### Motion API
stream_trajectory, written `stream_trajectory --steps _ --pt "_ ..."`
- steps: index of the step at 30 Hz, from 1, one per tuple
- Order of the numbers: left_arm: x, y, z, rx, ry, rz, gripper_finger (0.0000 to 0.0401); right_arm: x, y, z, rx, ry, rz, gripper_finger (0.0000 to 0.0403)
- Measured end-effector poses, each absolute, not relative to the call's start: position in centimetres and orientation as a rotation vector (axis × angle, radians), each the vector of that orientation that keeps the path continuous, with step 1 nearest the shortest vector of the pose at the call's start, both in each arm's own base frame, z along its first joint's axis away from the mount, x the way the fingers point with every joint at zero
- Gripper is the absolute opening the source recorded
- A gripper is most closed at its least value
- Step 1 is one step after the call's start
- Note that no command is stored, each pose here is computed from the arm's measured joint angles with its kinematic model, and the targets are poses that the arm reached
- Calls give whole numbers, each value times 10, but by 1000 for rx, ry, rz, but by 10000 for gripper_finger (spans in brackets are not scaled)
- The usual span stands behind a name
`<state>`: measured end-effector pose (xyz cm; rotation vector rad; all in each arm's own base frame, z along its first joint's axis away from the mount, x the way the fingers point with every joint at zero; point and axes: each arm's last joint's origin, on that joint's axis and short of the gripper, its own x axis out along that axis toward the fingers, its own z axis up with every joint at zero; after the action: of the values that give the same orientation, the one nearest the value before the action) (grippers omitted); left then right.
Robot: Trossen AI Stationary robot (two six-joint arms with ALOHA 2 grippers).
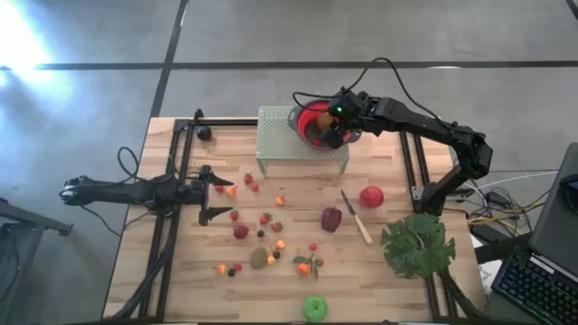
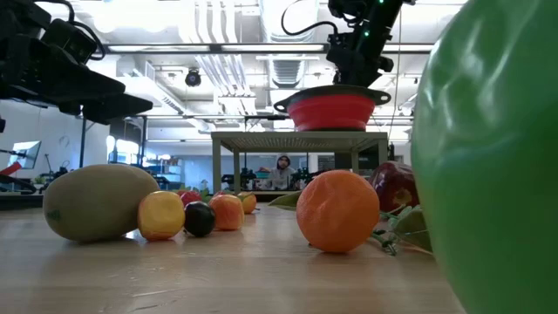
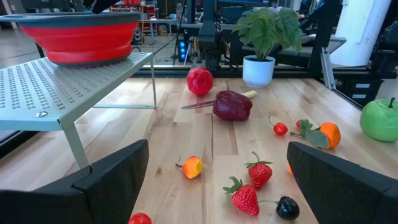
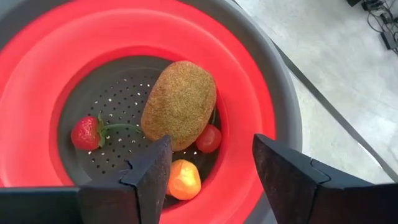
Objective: Pick & Place Fruit
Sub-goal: Put the red cherry into the black strainer bowl on the shelf
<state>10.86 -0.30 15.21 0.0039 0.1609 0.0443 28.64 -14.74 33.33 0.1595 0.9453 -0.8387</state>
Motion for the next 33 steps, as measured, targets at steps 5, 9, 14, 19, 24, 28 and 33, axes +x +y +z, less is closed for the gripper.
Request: stream_trajectory --steps 5,9,14,19,24,28,33 --pt "109 -3 152 4 161 44 388 289 -142 333 195 936 -801 228" --pt "109 -3 152 4 161 44 388 296 -128 332 189 947 -691 231" --pt "109 -3 152 4 161 44 388 307 -101 332 138 950 -597 218" --pt "109 -3 152 4 161 44 388 317 -68 333 87 938 -499 202" --pt "109 -3 152 4 161 44 388 322 -34 333 35 938 -399 187" --pt "109 -3 152 4 161 44 388 324 -9 333 -21 940 -317 175" --pt "109 -3 152 4 161 44 388 324 13 333 -77 939 -251 160"
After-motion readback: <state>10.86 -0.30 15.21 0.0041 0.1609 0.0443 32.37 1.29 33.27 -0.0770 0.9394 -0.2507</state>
